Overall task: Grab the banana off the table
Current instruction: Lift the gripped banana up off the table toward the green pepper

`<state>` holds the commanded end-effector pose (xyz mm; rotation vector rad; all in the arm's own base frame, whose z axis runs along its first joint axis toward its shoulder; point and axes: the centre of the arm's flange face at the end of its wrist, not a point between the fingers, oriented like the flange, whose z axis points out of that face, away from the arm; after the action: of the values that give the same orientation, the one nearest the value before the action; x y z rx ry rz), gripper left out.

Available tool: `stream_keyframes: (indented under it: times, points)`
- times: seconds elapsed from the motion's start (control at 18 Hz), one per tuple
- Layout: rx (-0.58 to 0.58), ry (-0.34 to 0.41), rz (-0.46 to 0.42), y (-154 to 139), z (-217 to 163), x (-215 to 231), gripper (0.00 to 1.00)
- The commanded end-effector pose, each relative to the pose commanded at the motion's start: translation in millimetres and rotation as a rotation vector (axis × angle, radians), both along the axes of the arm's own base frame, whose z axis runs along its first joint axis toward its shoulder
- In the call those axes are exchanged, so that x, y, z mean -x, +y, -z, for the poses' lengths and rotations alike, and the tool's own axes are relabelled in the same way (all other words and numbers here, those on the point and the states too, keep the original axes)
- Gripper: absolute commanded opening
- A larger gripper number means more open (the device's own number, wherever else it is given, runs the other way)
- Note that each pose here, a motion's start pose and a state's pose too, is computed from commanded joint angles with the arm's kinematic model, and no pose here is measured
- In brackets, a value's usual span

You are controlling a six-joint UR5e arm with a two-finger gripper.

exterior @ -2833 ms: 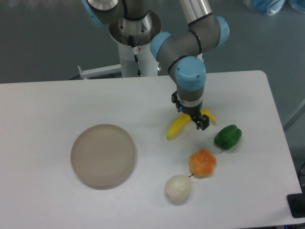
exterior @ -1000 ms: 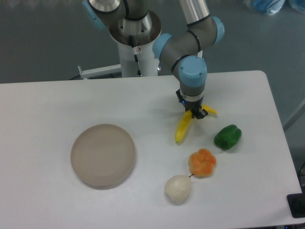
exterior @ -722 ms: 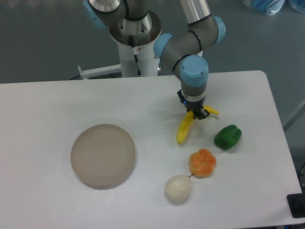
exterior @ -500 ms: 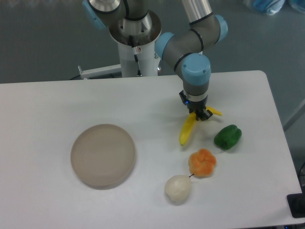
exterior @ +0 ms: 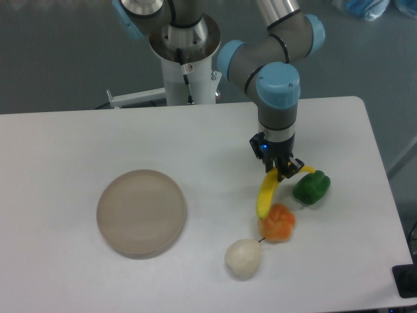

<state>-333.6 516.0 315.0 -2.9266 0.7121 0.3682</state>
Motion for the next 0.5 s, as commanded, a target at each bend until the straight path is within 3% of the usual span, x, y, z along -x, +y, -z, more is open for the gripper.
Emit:
stream_keyframes:
  times: [0.5]
  points:
    - [-0.011,0.017,0.001,27,-12,1,0.36]
